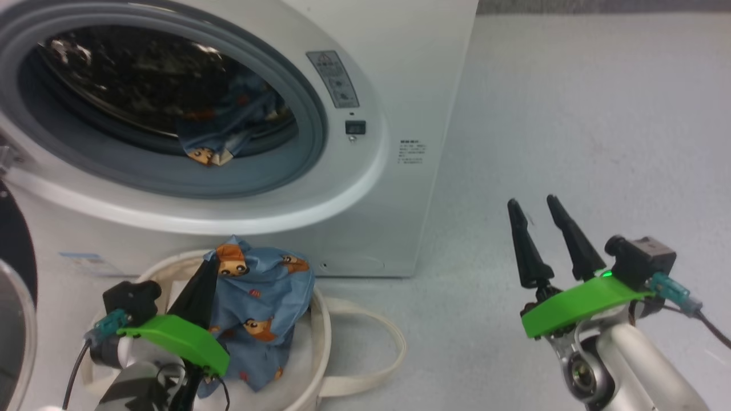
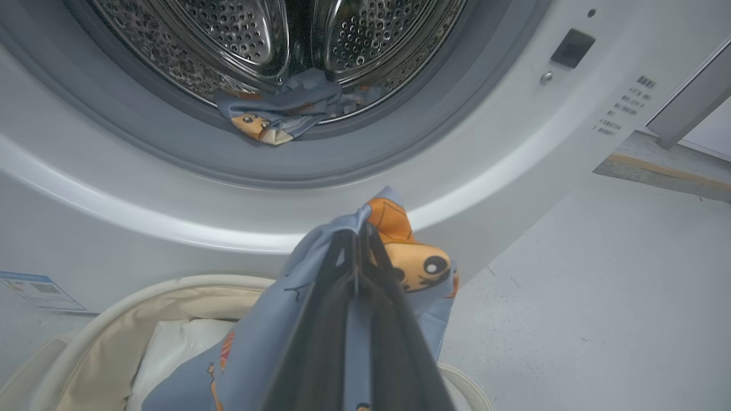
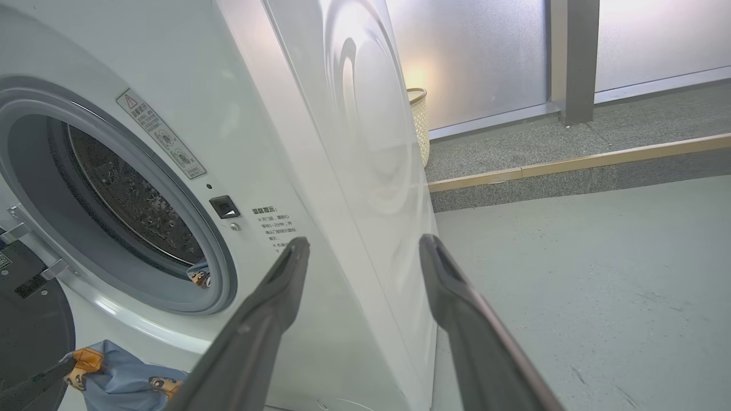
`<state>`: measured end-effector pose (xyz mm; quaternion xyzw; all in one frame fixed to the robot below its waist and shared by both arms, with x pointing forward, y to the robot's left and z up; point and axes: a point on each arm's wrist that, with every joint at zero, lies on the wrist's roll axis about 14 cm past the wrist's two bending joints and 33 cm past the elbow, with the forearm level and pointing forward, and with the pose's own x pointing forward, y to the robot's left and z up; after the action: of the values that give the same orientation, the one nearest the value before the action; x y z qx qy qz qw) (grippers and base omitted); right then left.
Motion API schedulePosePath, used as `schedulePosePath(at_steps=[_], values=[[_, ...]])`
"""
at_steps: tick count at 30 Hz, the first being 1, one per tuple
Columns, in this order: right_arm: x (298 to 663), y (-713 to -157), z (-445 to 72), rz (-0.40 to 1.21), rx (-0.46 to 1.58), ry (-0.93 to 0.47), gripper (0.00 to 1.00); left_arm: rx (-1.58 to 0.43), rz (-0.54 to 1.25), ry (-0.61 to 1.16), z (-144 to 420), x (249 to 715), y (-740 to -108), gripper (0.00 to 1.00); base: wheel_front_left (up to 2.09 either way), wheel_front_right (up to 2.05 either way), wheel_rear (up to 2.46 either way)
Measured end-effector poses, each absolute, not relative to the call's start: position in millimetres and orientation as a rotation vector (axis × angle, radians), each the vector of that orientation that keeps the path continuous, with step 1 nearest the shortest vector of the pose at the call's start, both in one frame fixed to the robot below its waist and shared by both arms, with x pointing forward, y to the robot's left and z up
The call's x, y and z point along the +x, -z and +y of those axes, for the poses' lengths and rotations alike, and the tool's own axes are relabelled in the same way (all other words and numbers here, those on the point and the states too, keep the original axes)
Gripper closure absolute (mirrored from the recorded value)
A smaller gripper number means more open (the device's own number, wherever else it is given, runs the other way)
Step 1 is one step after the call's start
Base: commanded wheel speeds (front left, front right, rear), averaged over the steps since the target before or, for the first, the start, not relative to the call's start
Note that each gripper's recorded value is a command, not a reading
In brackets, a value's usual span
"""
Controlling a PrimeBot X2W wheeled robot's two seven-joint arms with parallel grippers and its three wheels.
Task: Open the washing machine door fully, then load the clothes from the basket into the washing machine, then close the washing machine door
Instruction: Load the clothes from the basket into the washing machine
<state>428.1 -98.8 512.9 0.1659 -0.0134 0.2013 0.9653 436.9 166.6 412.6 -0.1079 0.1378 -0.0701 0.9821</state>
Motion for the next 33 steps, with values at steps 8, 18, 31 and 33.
schedulePosePath(at_steps=[8,18,31,33], values=[[403,-531,-85,-0.062,0.366,-0.437,0.00,-0.245,0.056,0.145,173,426,-486,1.00,0.00,0.00,0.00],[388,-536,-81,-0.070,0.369,-0.449,0.00,-0.257,-0.113,0.131,195,432,-551,1.00,0.00,0.00,0.00],[400,-515,-96,-0.020,0.380,-0.397,0.00,-0.338,-0.306,0.103,218,510,-632,1.00,0.00,0.00,0.00],[403,-509,-99,-0.009,0.381,-0.385,0.00,-0.346,-0.276,0.090,217,521,-619,1.00,0.00,0.00,0.00]])
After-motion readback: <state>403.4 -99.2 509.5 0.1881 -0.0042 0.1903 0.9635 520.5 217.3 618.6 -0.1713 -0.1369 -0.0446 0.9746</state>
